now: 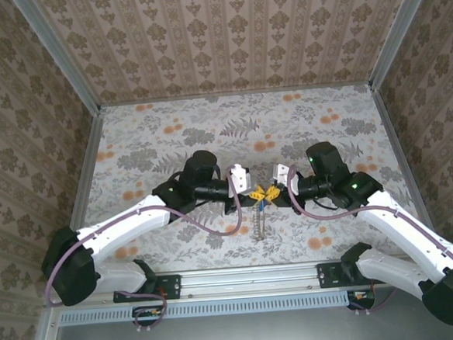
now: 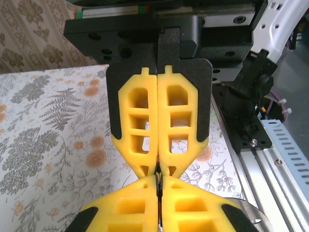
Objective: Put the keys on the keyring
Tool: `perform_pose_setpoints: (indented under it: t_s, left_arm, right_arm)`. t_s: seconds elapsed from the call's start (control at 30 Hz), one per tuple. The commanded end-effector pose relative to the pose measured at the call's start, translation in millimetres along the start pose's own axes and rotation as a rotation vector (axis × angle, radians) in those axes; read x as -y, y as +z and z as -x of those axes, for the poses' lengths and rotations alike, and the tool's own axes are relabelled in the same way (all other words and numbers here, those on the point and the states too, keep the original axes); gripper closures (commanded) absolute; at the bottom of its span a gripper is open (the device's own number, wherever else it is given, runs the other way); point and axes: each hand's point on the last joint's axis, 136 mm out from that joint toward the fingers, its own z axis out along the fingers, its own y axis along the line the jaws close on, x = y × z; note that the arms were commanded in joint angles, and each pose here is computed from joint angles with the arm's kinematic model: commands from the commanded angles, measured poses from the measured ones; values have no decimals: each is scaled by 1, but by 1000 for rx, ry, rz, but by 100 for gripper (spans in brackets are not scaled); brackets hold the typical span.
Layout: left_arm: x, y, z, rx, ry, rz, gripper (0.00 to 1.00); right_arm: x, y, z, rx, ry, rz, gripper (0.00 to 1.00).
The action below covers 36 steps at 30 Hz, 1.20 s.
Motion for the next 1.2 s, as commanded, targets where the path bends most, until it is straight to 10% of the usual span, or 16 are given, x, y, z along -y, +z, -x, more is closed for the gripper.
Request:
perform_pose_setpoints:
  t_s: [0.0,0.27,0.43,1.17]
  left_arm:
    - [11,9,-19,-88,-7,-34,93]
    - [4,7,-20,-119,-17,2,78]
    - [5,5,-12,-90,1,0,100]
    - [14,-29,35,295,140,45,100]
  right_arm:
    - [-1,-12,36,104,-102,-8,100]
    - [0,-12,30,77,-116,-24,100]
    - [-1,-11,29,71,-123,-21,100]
    - [-10,-11,24,149,-104,4,77]
